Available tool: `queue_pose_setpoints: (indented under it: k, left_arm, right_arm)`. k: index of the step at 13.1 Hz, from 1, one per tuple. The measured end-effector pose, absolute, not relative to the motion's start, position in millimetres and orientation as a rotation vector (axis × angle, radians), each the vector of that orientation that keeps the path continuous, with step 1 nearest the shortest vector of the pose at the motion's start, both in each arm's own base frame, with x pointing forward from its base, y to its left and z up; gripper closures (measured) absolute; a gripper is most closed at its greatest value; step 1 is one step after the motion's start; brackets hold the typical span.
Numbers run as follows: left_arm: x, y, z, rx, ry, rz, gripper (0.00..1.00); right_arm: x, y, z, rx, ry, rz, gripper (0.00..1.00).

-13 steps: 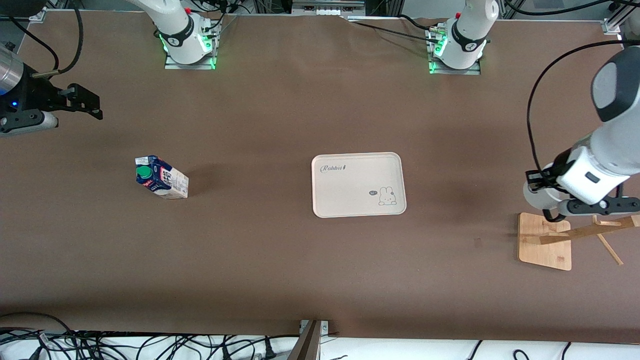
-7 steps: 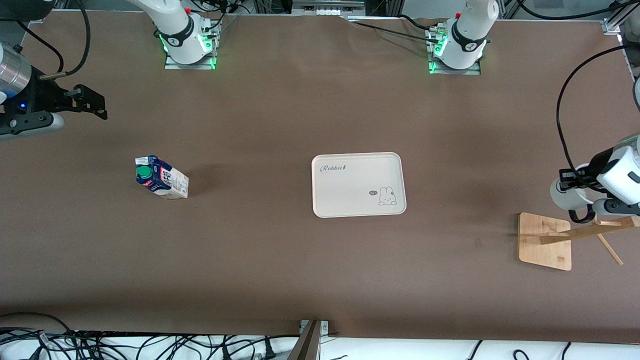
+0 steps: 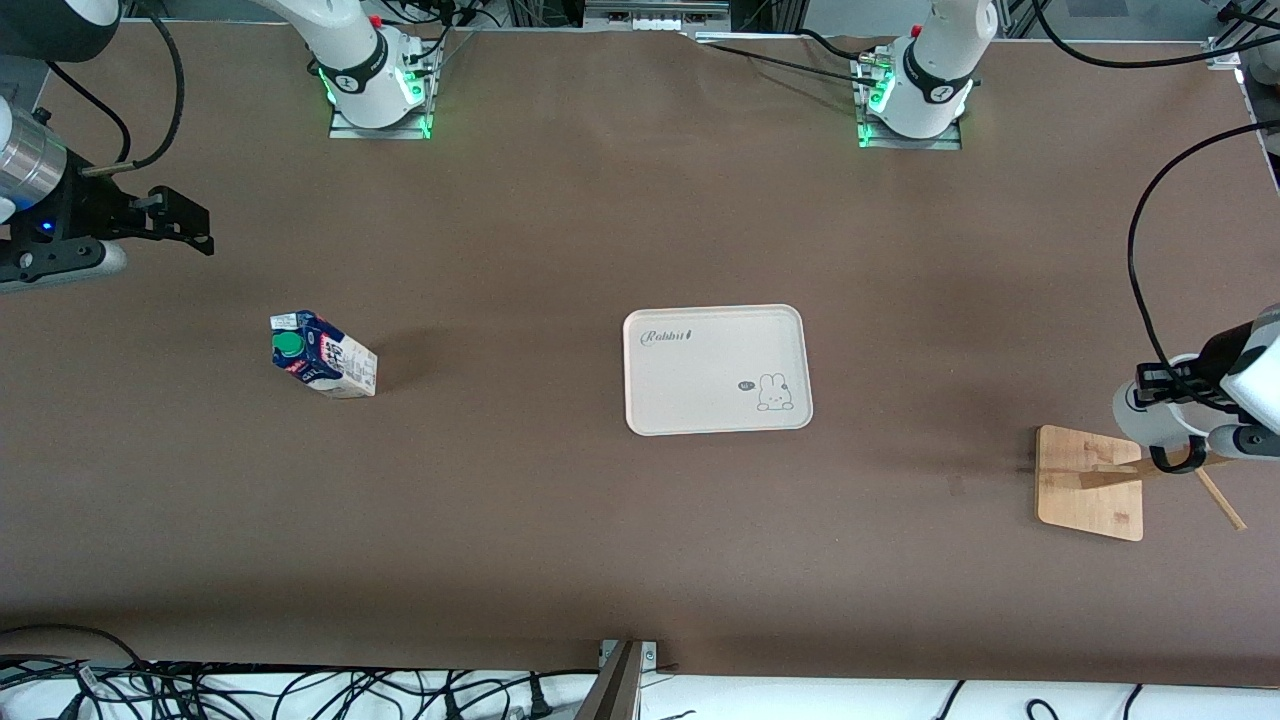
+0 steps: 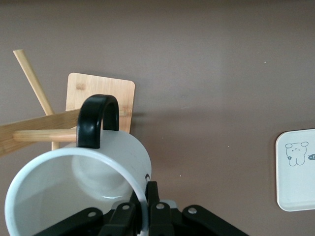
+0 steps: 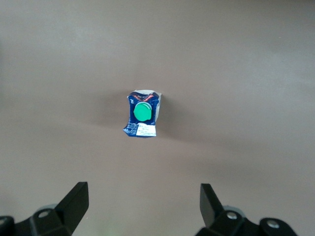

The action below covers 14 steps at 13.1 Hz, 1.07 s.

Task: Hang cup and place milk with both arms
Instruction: 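Hang the mug handle on a stand peg with the left gripper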

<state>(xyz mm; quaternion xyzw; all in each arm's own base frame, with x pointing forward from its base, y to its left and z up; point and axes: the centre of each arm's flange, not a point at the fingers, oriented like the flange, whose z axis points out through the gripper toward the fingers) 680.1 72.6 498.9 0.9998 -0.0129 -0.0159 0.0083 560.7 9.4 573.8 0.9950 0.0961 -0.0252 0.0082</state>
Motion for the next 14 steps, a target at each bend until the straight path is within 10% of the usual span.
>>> queue_pose_setpoints:
  k: [7, 14]
  left_arm:
    - [669.2, 129.6, 489.4, 3.047, 0.103, -0.115, 0.89]
    - [656.9, 60.5, 539.8, 3.118, -0.071, -0.147, 0.19]
  right_arm:
    - [560.6, -2.9, 569.4, 3.116, 0.27, -0.083, 0.0]
    - [558.9, 8.2, 572.4, 3.108, 0.304, -0.062, 0.0]
